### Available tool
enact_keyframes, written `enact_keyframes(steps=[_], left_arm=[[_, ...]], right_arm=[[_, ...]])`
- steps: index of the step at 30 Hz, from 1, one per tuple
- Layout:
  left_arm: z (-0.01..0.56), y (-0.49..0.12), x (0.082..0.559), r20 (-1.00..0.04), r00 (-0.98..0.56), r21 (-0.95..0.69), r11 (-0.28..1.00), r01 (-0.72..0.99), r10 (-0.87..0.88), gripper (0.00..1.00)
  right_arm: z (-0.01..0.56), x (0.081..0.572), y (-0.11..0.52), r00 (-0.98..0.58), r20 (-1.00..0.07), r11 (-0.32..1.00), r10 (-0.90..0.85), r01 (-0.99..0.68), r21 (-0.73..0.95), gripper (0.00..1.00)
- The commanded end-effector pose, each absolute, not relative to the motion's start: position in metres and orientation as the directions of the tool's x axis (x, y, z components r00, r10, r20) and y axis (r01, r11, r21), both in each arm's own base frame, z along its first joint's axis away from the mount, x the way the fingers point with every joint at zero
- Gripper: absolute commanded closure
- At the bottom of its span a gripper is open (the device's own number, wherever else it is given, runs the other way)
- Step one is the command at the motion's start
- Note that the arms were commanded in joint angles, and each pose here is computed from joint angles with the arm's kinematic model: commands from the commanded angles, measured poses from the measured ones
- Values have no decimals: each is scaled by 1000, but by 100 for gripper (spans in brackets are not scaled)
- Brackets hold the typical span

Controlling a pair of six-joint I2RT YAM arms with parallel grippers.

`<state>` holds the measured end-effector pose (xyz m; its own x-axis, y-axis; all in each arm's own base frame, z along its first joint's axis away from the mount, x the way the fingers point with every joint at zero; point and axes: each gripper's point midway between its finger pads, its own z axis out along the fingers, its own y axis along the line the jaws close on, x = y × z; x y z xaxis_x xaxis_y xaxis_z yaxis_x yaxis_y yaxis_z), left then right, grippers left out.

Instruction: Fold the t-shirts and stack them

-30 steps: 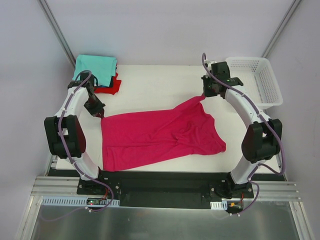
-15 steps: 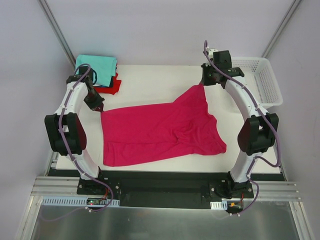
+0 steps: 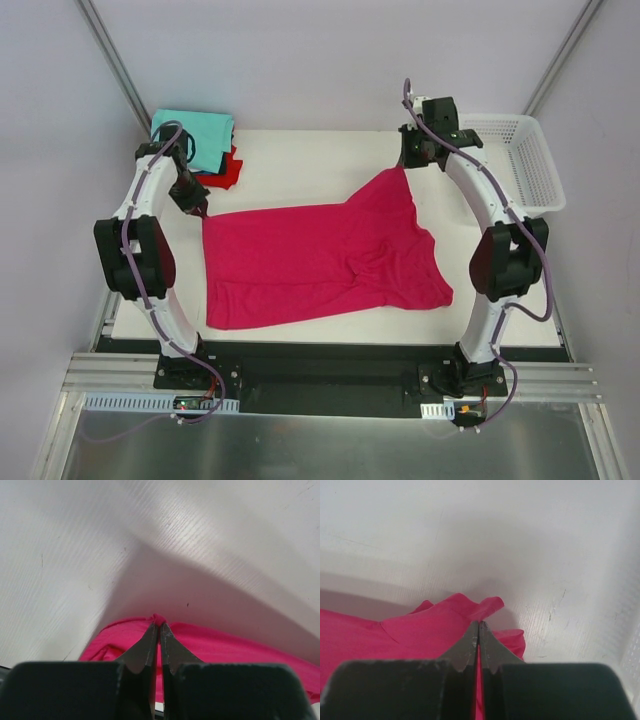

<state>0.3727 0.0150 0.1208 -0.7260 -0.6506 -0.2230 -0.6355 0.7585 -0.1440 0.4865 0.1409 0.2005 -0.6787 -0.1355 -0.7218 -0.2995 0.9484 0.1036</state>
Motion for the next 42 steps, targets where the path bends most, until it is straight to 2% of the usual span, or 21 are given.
enact_keyframes(steps=[1,24,42], left_arm=[[125,22,383,-236,-729,-122,763,-634,-643,100],[118,28,447,-261,-720,-156,764,-626,-643,100],[131,23,401,-244,-732,-143,770,-621,-636,100]], right_arm=[[224,504,140,-633,-764,946,-127,-309,98,99],[212,545,141,-623,-774,944,-115,-310,109,99],[209,471,141,-664,-745,931,-56,-305,202,99]])
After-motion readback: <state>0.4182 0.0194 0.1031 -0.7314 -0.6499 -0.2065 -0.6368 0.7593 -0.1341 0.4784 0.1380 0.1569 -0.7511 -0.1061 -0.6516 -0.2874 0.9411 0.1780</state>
